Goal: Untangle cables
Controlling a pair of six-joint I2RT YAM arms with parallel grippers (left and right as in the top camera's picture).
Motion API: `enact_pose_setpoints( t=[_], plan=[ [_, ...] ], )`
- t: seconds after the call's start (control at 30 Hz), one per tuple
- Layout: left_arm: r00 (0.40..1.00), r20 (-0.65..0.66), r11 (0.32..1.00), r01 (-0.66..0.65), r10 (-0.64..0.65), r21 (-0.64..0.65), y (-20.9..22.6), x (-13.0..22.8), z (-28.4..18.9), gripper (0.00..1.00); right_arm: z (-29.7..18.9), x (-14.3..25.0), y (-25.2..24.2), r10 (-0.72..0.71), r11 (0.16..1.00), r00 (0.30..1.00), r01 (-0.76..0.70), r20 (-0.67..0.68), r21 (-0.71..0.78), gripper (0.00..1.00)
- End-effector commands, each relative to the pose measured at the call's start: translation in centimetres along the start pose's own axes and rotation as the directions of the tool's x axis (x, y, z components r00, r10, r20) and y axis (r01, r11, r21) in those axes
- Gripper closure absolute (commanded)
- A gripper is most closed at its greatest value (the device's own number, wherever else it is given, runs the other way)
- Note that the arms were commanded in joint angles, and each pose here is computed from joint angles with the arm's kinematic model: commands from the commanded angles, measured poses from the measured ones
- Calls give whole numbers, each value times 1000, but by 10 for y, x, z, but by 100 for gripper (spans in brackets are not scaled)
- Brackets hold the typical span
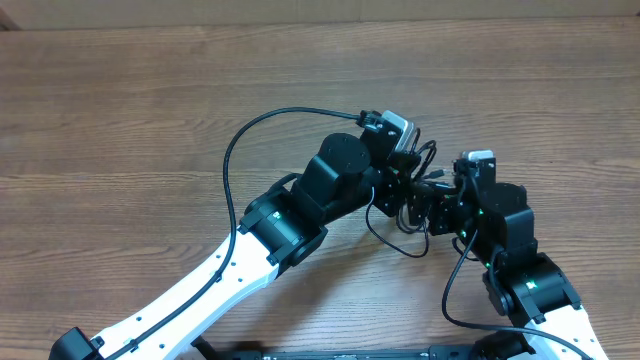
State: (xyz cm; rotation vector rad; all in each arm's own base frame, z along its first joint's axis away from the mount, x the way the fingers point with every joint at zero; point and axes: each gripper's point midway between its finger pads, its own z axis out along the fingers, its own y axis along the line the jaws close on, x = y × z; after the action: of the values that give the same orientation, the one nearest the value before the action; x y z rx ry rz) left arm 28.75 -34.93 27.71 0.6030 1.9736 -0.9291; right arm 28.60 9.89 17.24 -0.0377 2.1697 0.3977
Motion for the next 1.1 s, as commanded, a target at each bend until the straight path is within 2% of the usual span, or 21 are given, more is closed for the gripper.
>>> enact_pose_setpoints(
  t=[0.0,0.23,0.4,0.63,0.73,0.83,0.93,1.07],
  plan=[
    [996,23,994,-84,83,75,-15,-10,-6,96,-4,-6,-28,79,984,996,-86,46,157,0],
    [970,2,936,-236,244,261,-46,4,-12,96,-4,0,-54,210,931,975,-223,78,288,0],
    [949,-38,906,-288,314,311,-49,20,-15,96,-6,6,-73,307,885,947,-320,93,339,0],
    [942,-78,906,-287,326,312,-46,31,-15,96,-5,7,-73,328,890,942,-335,75,309,2],
    [941,-84,905,-288,328,312,-45,32,-15,96,-2,3,-64,303,915,951,-309,62,261,14],
    [936,-97,903,-294,338,312,-44,36,-16,96,-2,3,-63,297,918,953,-301,56,258,32],
    [932,-126,908,-292,341,300,-39,42,-16,96,-3,5,-66,298,914,953,-302,55,272,33],
    [925,-199,941,-292,323,172,-14,52,-14,96,-6,7,-75,336,882,938,-345,84,323,25]
  ],
)
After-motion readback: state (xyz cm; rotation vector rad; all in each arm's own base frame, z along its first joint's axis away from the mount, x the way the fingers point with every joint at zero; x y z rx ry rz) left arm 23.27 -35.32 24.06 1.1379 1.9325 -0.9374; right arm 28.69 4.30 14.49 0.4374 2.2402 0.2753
